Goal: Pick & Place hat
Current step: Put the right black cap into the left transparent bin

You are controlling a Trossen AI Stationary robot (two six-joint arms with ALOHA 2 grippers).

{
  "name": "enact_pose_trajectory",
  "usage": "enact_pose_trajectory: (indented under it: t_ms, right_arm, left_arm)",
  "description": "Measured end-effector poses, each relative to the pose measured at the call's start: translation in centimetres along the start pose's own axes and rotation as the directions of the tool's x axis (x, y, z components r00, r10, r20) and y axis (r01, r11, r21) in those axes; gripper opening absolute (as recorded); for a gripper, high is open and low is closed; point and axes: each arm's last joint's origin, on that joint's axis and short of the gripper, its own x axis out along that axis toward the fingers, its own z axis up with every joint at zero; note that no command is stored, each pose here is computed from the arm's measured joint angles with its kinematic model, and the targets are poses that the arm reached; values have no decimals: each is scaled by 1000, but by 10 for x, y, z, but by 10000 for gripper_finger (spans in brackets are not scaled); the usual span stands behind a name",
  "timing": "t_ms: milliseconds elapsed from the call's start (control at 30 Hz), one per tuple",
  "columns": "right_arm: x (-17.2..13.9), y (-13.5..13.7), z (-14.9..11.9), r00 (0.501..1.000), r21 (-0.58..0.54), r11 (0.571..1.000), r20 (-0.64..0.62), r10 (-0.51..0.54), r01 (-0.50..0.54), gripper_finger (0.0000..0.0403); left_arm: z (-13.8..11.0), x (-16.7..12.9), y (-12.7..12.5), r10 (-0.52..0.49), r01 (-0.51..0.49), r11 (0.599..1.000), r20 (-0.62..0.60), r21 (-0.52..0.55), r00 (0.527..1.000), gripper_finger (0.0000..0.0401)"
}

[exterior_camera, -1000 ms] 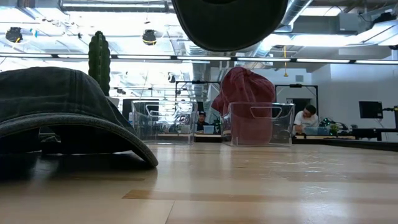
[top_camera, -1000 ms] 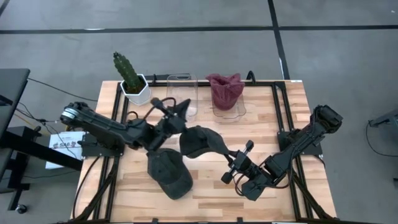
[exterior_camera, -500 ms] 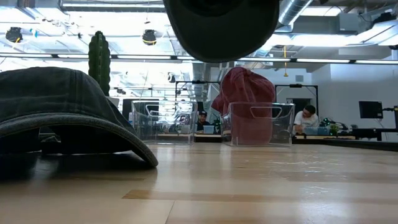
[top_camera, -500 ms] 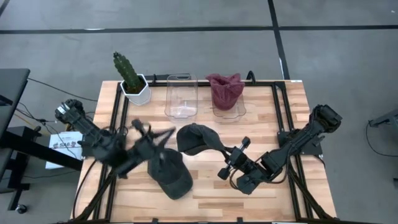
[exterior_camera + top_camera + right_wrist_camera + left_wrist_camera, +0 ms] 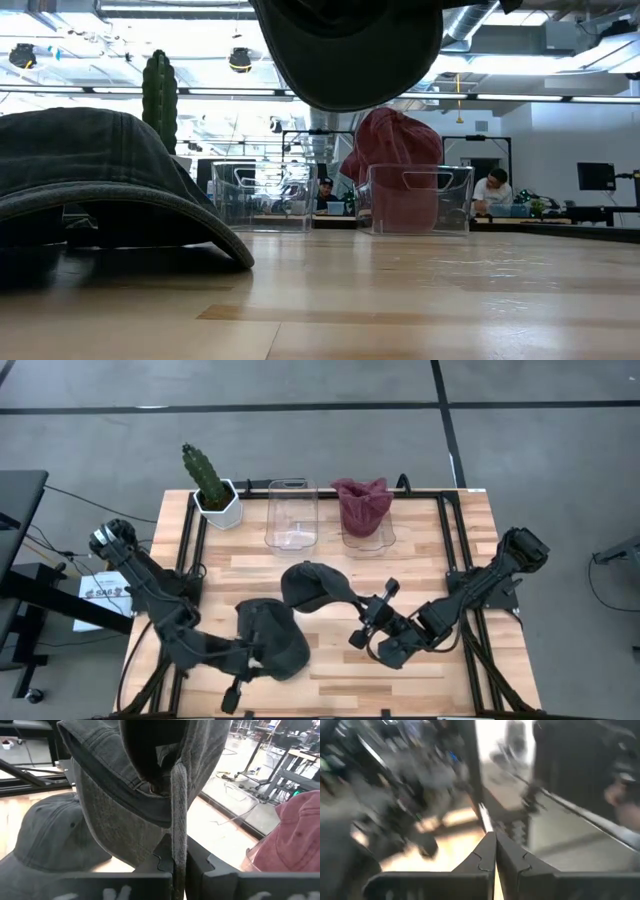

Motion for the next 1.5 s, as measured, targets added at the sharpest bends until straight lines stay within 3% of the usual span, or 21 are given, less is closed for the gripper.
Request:
enact_pose_trajectory:
  t_ms: [100, 300, 733, 900, 1000, 1133, 1267, 1400, 1500]
  right_arm:
    - [-4, 2, -1, 1000, -3, 1000, -2, 19, -19, 1]
    - [-14, 7, -3, 998, -14, 998, -5, 68, -68, 1]
    - [-30, 11, -25, 993, 17, 993, -15, 117, -117, 1]
    - [-30, 10, -42, 991, 95, 987, -17, 132, -130, 1]
    - [-28, 11, -53, 981, 153, 971, -42, 192, -183, 1]
    - [-24, 12, -68, 952, 222, 931, -37, 305, -290, 1]
    - [-23, 13, -75, 887, 256, 853, 46, 459, -455, 1]
    - [-22, 12, -74, 768, 240, 733, 115, 630, -637, 1]
    - [-19, 13, -72, 657, 226, 627, 95, 748, -746, 1]
  left_arm:
    - [-12, 2, 7, -66, 61, 997, -116, -42, 991, 8]
    - [-20, -2, 32, -5, -19, 995, -248, -94, 969, 27]
    - [-28, -25, 91, 152, -187, 974, -247, -125, 957, 104]
    - [-34, -38, 101, 169, -196, 977, -245, -87, 955, 111]
    - [-36, -45, 103, 151, -172, 983, -240, -65, 959, 112]
    - [-40, -51, 102, 109, -129, 989, -239, -67, 965, 112]
    - [-48, -54, 101, 52, -73, 995, -257, -73, 965, 112]
    - [-52, -54, 97, -51, 38, 998, -266, -52, 963, 112]
    - [-52, -54, 94, -89, 92, 996, -266, -1, 960, 112]
